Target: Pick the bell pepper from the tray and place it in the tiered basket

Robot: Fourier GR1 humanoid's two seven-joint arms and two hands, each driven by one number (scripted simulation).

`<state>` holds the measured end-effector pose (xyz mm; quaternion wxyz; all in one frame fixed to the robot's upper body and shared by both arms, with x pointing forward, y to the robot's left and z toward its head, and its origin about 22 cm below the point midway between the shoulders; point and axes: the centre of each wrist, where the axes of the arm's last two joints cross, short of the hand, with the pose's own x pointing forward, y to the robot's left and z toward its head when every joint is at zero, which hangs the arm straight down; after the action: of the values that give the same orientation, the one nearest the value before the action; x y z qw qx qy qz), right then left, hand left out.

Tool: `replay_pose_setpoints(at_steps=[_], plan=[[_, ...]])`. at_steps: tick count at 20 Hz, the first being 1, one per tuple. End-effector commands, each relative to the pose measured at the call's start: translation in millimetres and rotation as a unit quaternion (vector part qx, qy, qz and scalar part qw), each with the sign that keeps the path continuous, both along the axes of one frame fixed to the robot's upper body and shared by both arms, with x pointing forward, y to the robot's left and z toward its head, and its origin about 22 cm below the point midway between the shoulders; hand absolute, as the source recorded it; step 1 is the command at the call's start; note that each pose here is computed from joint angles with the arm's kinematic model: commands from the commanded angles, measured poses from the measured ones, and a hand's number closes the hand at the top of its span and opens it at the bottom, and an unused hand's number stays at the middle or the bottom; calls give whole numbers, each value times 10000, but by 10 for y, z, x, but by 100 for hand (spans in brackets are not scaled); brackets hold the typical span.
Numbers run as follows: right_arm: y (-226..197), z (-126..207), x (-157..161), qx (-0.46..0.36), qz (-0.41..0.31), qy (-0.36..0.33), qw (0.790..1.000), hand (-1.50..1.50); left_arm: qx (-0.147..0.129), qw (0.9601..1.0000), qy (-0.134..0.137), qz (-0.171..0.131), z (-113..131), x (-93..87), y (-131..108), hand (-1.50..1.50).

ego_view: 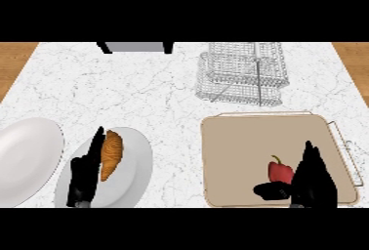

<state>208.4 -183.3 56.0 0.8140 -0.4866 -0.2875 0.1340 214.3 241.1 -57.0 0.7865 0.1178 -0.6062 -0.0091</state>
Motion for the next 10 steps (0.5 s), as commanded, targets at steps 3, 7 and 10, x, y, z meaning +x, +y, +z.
replay_pose_setpoints(at_steps=[3,7,10], plan=[[-20,7,158,195,-726,680,9948,-150,35,10000,-28,-48,-49,-112,254,0],[-138,-150,198,316,-727,857,9932,-150,6,10000,18,10,123,64,140,0],[-67,-240,148,468,-792,876,9919,-150,79,10000,-44,-29,-119,47,2,0]])
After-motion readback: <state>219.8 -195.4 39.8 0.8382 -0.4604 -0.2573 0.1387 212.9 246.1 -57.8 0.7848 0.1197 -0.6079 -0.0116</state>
